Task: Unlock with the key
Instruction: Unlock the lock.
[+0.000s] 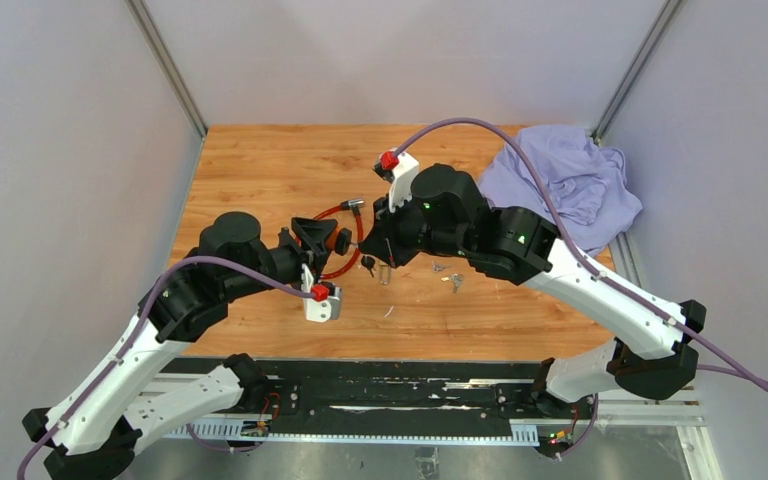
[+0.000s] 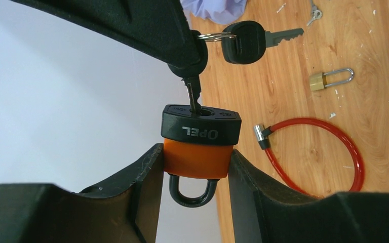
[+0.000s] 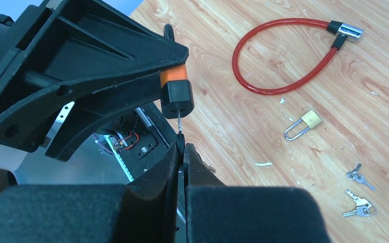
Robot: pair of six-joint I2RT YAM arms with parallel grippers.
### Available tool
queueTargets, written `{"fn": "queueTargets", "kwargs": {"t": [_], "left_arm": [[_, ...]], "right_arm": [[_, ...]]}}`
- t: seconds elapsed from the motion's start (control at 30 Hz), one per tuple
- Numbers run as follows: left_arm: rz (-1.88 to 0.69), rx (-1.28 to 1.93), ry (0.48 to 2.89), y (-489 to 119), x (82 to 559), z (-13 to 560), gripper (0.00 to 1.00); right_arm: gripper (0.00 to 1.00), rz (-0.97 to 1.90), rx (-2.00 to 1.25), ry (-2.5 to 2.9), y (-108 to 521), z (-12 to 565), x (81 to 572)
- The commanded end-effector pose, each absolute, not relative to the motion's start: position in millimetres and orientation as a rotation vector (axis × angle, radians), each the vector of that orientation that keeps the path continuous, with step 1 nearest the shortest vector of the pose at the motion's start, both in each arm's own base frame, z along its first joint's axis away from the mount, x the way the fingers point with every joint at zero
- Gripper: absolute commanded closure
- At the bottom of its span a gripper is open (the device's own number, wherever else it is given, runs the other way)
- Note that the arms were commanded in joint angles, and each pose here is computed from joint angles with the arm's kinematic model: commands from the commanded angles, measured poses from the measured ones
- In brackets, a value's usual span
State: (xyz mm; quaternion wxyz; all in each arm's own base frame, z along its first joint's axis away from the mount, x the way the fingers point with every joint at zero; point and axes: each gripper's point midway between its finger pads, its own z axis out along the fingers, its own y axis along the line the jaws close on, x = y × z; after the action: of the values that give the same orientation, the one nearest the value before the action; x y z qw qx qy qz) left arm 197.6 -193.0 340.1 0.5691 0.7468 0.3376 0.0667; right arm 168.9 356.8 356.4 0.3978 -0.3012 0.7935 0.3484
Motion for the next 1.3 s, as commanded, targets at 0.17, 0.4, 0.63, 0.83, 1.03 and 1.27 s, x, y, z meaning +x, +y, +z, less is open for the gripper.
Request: {"fn": "queueTargets", "kwargs": {"t": [0.17, 0.4, 0.63, 0.83, 1.03, 1.27], "left_arm": [[0.122, 1.697, 0.671, -205.5, 186.7, 365.6, 1.0], [0.05, 1.645, 0.715, -209.2, 184.3, 376.5, 1.0], [0.078, 1.664, 0.712, -209.0, 187.5, 370.2, 1.0], [0.055, 1.61, 0.786, -208.4, 193.0, 380.8, 1.0], [0.004, 1.573, 0.833, -209.4, 191.8, 385.4, 1.0], [0.049, 1.608, 0.796, -208.0, 192.7, 379.2, 1.0]], "right_arm": [[0.99, 0.958, -0.679, 1.968, 365.7, 359.4, 165.8], [0.99, 0.963, -0.639, 1.893, 361.9, 364.3, 165.8], [0.99, 0.949, -0.625, 1.891, 364.0, 365.9, 167.1], [0.99, 0.946, -0.634, 1.891, 370.0, 361.0, 167.5], [0.99, 0.952, -0.638, 1.887, 372.2, 361.3, 166.8], [0.99, 0.96, -0.633, 1.885, 373.5, 363.4, 166.7]]}}
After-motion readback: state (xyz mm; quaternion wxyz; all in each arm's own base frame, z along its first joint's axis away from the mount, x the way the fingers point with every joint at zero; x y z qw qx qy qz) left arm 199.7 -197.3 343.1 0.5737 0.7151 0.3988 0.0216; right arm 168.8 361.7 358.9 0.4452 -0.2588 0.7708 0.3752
